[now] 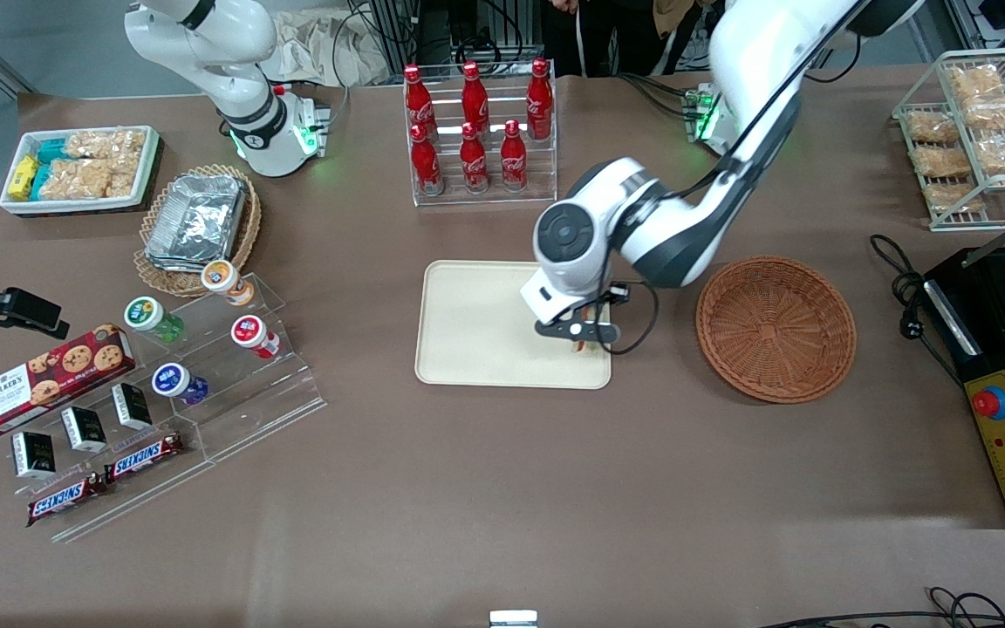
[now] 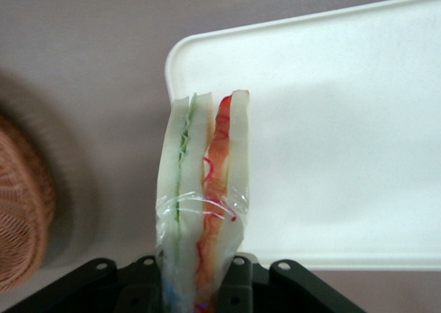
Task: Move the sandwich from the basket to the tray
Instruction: 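Carry the held sandwich with the left gripper over the cream tray, then lower the sandwich onto the tray and open the left gripper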
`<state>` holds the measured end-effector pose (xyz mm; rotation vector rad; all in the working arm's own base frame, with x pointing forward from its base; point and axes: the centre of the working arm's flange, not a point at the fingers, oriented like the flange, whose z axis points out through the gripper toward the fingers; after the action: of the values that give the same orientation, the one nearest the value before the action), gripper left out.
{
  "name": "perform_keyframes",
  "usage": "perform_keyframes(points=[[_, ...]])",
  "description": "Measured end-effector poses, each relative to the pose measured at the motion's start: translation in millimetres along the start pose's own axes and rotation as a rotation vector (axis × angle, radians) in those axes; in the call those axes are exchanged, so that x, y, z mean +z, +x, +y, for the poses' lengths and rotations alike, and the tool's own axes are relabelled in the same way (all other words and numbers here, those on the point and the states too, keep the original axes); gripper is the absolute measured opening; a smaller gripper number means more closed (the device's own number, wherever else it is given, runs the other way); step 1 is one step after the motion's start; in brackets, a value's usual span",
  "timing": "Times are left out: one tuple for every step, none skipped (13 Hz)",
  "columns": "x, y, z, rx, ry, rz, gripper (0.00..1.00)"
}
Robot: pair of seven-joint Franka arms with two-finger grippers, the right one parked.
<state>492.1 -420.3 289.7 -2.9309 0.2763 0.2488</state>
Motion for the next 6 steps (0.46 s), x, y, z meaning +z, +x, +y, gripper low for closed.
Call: perform_keyframes(points=[[15,4,5,0.004,0.003,0.004,0.21],[28,7,8,0.007,0.014,0.009,0.21],[41,11,9,0.006,0.032,0.020,0.21],[52,14,11,0.001,0.046,0.029,0.21],[63,16,13,-0.004,0.052,0.033,0.27],[69,17,14,-0.007,0.052,0.032,0.35]])
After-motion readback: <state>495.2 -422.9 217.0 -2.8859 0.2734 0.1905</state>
